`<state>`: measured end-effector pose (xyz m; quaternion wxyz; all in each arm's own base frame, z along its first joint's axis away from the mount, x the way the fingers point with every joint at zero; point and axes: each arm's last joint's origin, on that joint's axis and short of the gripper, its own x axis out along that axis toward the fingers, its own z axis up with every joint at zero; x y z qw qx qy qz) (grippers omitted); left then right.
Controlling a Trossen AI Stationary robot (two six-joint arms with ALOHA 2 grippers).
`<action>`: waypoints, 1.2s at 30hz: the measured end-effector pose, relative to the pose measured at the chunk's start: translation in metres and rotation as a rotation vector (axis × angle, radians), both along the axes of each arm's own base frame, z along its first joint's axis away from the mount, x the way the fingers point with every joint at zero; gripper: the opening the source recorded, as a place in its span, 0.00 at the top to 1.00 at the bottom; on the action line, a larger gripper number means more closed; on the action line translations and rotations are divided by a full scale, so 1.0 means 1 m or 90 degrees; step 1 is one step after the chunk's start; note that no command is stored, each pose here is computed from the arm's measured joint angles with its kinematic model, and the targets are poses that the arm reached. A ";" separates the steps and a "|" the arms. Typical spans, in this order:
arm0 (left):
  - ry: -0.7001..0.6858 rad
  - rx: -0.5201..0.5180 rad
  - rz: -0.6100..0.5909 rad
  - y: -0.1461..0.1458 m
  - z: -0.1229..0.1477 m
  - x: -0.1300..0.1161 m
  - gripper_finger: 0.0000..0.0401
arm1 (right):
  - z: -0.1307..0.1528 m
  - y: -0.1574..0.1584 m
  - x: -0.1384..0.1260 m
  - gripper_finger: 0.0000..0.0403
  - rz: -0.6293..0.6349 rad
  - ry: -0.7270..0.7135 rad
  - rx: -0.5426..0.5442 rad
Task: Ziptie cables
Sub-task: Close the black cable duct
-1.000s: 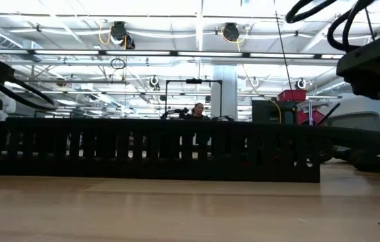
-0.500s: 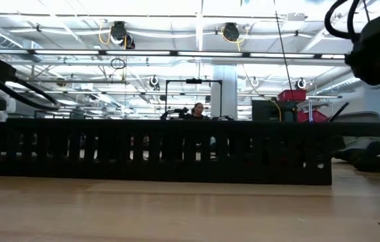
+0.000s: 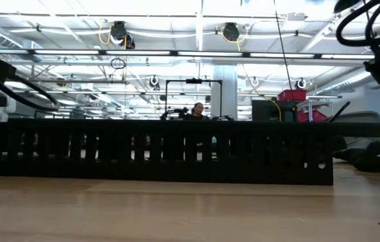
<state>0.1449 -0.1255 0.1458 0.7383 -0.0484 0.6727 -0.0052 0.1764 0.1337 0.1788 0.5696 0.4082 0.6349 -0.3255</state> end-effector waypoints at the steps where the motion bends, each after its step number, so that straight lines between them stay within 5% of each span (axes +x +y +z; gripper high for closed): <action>1: -0.004 -0.006 -0.006 0.000 0.004 0.000 0.95 | 0.000 0.001 -0.001 1.00 0.004 0.003 -0.002; 8: -0.043 -0.035 -0.020 0.005 0.043 -0.005 0.74 | 0.000 0.006 -0.015 1.00 0.034 0.040 -0.034; 19: -0.228 -0.162 0.002 -0.004 0.114 0.012 0.39 | 0.000 0.018 -0.030 1.00 0.039 0.058 -0.049; 28: -0.296 -0.030 0.037 -0.009 0.084 0.050 0.33 | 0.000 0.022 -0.035 1.00 0.046 0.058 -0.052; 36: -0.247 -0.010 0.025 -0.018 0.059 0.064 0.33 | 0.000 0.023 -0.034 1.00 0.063 0.054 -0.049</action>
